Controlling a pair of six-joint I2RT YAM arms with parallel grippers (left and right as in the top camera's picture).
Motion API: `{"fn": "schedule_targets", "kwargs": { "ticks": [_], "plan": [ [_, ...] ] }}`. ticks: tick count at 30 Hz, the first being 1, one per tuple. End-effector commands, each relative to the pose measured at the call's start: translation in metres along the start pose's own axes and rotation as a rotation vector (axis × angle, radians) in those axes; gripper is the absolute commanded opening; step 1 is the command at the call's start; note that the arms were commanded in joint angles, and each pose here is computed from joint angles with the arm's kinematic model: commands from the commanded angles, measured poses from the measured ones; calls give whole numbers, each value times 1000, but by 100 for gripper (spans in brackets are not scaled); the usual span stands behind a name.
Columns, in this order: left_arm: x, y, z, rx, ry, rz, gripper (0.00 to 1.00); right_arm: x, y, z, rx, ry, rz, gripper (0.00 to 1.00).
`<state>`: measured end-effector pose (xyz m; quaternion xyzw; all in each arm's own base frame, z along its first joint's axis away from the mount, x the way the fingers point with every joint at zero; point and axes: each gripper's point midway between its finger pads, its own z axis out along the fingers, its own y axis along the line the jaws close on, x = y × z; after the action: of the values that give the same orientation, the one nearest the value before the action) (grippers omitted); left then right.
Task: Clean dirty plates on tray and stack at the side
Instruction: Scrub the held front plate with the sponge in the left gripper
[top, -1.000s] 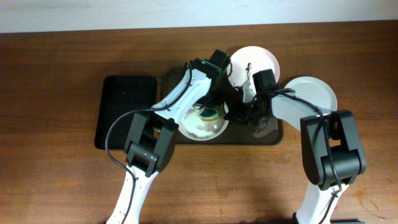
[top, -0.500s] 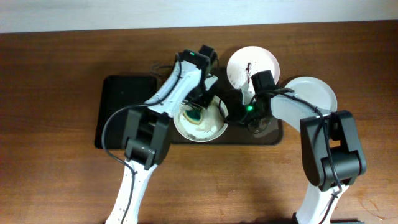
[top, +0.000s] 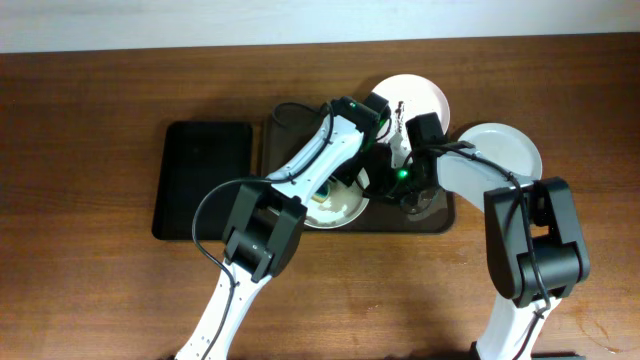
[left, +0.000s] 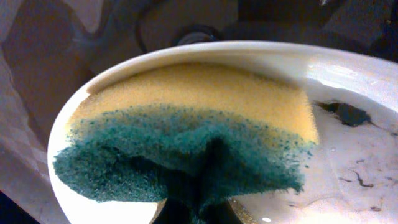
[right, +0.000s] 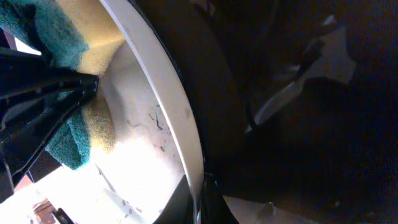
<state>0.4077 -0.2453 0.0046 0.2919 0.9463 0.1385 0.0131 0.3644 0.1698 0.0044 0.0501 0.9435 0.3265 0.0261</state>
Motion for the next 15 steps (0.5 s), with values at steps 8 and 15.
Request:
{"fn": "schedule_targets", "kwargs": {
  "ticks": [8,15],
  "plan": [
    [-8,215,-153,192,-437,-505,0,-5,21,-54,90,-109,-68,4],
    [36,286,-154,152,-439,-658,0,17,59,-95,38,-132,-98,4]
  ]
}}
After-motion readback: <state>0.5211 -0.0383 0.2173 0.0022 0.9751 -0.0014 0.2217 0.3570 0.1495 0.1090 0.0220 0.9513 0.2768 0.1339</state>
